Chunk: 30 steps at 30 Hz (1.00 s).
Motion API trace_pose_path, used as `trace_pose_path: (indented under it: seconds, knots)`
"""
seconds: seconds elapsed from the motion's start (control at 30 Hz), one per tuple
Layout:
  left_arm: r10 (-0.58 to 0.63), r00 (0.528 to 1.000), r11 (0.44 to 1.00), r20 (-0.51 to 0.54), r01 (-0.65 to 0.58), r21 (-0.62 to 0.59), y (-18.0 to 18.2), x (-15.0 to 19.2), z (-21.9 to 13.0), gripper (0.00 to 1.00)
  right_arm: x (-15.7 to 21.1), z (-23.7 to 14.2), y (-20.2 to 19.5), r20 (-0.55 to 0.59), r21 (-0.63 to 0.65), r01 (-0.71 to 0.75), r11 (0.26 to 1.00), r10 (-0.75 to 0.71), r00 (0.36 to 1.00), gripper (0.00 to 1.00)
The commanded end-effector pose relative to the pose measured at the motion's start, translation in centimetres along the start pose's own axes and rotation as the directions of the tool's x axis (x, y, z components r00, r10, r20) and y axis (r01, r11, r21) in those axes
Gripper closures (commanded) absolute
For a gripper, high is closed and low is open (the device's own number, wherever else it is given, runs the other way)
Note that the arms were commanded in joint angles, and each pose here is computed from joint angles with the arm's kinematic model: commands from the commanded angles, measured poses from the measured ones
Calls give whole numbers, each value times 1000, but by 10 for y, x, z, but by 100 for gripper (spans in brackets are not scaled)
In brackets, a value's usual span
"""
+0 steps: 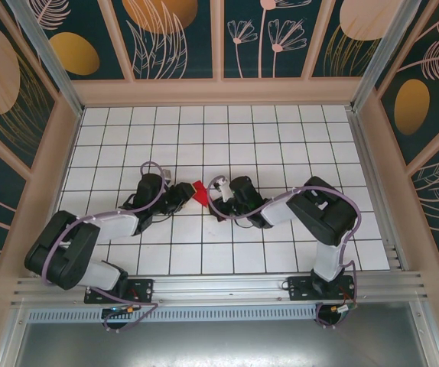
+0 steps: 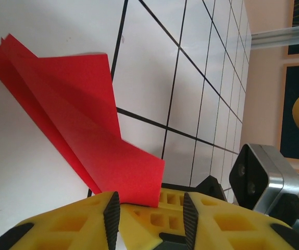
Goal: Fold a paper plane with a square sheet of paper (pick it up from the middle)
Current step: Fold the wing for the fifth time at the center of the table.
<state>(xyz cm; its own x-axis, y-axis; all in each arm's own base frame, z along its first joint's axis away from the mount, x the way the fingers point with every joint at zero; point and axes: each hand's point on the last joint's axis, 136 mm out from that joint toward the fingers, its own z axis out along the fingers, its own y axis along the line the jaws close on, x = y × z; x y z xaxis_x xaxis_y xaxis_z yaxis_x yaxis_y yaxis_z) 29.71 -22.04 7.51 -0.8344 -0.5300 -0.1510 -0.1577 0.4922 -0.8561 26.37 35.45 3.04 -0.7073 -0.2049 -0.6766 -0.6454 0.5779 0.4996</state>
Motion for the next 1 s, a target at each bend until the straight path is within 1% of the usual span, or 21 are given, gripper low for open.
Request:
trace_pose_path:
  seconds: [0.0, 0.17, 0.4, 0.6, 0.97]
  knots:
    - [11, 1000, 998, -18, -10, 63, -10, 3, 5, 63, -16, 0, 12, 33, -71, -54, 996, 56, 998, 96]
    - [9, 999, 998, -40, -6, 65, -8, 8, 10, 68, -15, 1, 11, 21, -98, -114, 989, 117, 993, 97]
    - [5, 997, 997, -81, 1, 76, -5, 18, 19, 71, -10, 2, 7, -3, -105, -161, 981, 162, 987, 99]
    - [4, 995, 997, -95, 4, 83, -4, 21, 25, 73, -4, 3, 5, -29, -109, -194, 975, 192, 981, 100]
    - [-9, 995, 998, -103, 15, 57, 8, 23, 30, 75, 3, 8, 1, -79, -104, -246, 964, 238, 968, 100]
